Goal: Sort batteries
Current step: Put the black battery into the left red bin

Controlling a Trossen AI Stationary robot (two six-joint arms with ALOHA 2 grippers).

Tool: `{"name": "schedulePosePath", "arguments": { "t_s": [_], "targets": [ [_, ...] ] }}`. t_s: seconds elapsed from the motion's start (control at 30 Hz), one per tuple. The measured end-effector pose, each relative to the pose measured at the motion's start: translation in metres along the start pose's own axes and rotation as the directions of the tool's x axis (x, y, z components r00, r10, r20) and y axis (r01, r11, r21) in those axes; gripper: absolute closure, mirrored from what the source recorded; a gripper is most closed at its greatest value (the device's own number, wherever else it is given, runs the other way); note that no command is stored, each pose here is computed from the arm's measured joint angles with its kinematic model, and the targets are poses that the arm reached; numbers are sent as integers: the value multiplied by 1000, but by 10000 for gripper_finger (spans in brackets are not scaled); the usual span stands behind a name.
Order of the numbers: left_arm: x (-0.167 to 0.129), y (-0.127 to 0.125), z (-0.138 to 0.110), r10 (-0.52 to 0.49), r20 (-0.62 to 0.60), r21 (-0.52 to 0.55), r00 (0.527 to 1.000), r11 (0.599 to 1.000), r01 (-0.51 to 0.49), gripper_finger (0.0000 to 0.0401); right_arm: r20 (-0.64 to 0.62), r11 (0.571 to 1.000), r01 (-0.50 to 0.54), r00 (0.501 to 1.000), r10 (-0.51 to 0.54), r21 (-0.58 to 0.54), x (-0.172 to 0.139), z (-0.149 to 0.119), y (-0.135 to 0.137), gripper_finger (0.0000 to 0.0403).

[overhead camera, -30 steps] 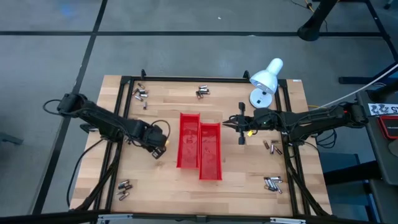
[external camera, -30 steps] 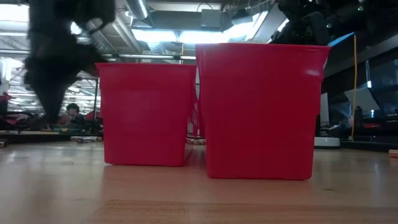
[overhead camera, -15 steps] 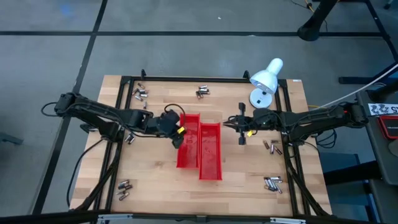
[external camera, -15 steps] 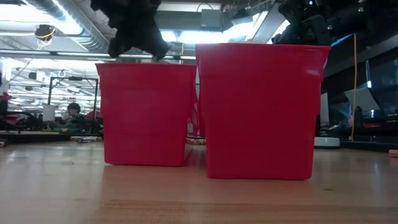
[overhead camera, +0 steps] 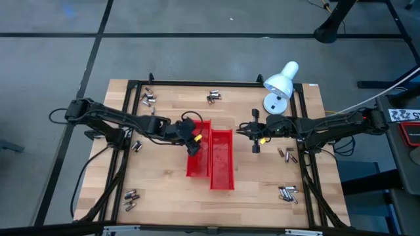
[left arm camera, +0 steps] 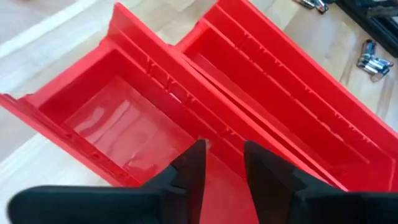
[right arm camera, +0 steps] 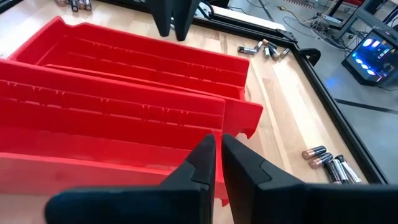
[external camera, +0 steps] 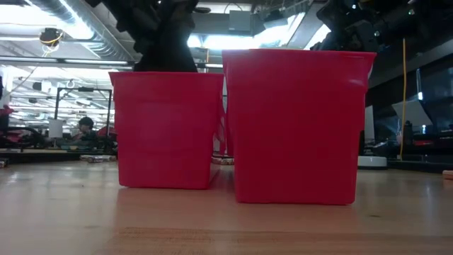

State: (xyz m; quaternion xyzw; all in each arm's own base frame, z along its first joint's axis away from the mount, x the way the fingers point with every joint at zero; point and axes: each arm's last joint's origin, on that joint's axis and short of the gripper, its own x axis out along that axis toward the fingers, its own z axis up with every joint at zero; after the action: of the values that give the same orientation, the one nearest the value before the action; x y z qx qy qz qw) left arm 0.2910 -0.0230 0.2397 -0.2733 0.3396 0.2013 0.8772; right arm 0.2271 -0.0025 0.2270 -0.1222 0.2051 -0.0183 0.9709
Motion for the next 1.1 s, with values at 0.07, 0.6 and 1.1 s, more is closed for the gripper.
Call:
{"name": "schedulePosePath", "arguments": {
  "t_s": [0.07, 0.6, 1.1],
  "targets": [
    [-1, 1, 0, 2, -1, 0, 1000, 1000, -2, 282, -2, 1000, 0, 1000, 0, 0, 0, 0, 0, 372],
    [-66, -35, -2, 38, -376, 72, 926, 997, -12, 289, -1, 1000, 0, 1000, 0, 0, 0, 0, 0, 372],
    [-104, -77, -145, -49, -621, -87, 782, 996, -7, 290, -2, 1000, 0, 1000, 0, -4, 0, 0, 0, 372]
  ]
}}
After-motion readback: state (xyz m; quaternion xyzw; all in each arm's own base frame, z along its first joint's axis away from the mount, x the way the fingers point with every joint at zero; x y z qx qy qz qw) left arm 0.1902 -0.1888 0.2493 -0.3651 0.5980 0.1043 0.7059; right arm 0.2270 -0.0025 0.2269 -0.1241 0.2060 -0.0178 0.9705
